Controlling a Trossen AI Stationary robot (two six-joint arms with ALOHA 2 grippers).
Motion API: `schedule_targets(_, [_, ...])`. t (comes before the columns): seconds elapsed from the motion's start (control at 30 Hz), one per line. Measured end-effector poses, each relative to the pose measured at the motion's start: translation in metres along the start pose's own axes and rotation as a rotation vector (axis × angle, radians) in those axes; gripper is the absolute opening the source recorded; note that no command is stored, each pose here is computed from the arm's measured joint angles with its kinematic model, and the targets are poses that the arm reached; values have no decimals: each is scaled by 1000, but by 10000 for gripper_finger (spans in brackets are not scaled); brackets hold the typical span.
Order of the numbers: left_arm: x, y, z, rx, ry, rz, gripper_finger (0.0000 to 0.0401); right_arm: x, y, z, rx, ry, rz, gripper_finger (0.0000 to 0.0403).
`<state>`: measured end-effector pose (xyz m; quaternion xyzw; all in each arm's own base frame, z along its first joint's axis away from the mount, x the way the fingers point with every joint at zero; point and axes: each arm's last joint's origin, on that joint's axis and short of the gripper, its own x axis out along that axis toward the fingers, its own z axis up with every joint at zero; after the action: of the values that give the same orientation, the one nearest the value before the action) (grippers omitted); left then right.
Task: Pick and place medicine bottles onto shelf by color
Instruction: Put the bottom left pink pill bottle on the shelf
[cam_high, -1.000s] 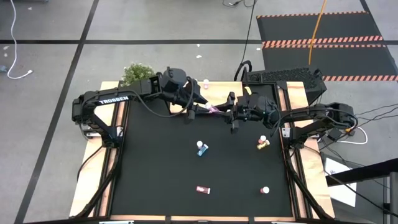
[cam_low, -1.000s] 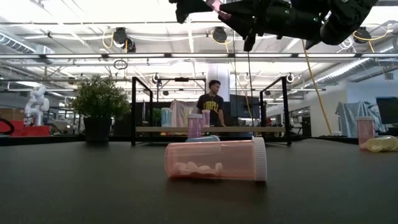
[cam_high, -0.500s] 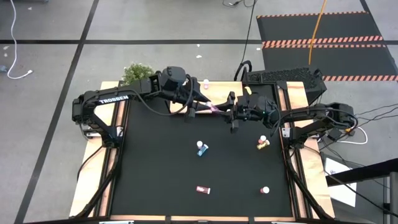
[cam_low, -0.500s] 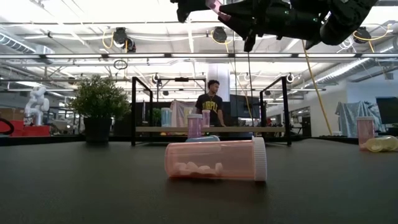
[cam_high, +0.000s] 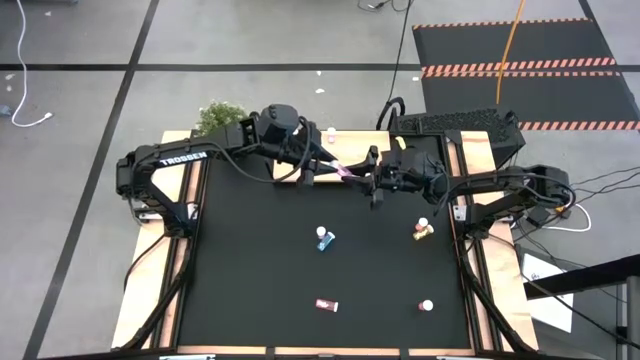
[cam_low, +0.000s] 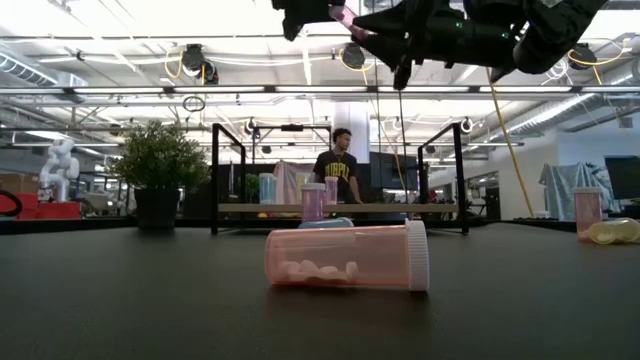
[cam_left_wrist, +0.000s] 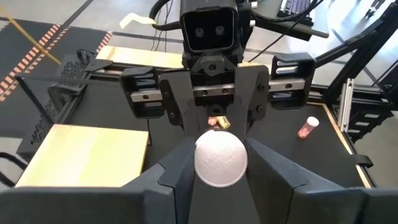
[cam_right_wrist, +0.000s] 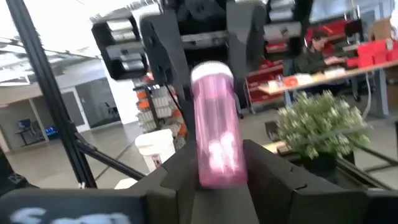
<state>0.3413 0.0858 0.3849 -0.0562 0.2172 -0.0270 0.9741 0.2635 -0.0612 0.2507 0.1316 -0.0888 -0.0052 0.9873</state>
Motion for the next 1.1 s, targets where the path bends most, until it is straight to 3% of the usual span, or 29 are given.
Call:
schedule_targets(0.47, [-11,29,-5,-29,36,93,125,-23,3,6,75,206,-106,223])
schedule_targets(0.67, [-16,50,-8,-4,46,202,126,-42,8,13,87,286,-207,227])
schedule_targets(0.9, [-27,74,-4,28,-17,284,126,-54,16,30,153,208,-207,225])
schedule_targets(1.1, [-1,102,-17,19,39,307,126,-53,17,35,174,241,-228,224])
